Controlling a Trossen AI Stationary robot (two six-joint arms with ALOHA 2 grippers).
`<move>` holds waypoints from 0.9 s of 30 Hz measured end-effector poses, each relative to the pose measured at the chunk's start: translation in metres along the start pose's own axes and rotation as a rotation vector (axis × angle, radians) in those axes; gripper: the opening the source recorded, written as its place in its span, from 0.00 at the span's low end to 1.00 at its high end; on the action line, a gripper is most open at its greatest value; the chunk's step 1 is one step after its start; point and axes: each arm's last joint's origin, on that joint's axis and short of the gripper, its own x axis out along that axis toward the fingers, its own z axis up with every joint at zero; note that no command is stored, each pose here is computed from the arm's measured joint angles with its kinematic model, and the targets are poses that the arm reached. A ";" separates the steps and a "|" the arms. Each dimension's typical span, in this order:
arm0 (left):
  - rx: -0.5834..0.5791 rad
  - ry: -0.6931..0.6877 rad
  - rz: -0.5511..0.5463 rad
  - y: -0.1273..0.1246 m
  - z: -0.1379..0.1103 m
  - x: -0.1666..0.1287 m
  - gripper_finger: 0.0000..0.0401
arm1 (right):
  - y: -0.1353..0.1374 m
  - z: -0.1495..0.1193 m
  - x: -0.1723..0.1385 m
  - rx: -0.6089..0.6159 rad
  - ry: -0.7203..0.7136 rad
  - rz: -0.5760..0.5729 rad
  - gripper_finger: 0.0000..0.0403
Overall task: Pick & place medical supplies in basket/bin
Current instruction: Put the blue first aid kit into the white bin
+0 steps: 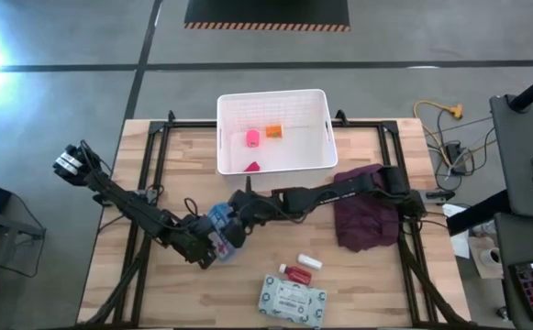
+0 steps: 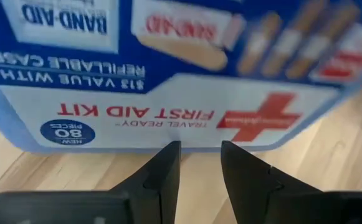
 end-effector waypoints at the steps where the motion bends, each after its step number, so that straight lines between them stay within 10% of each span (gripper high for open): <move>1: 0.001 0.005 0.002 0.000 0.000 0.000 0.25 | 0.002 0.000 0.000 -0.001 -0.014 0.016 0.73; 27: -0.011 -0.031 0.021 0.012 -0.006 0.009 0.25 | 0.018 0.022 0.000 -0.032 -0.158 0.298 0.69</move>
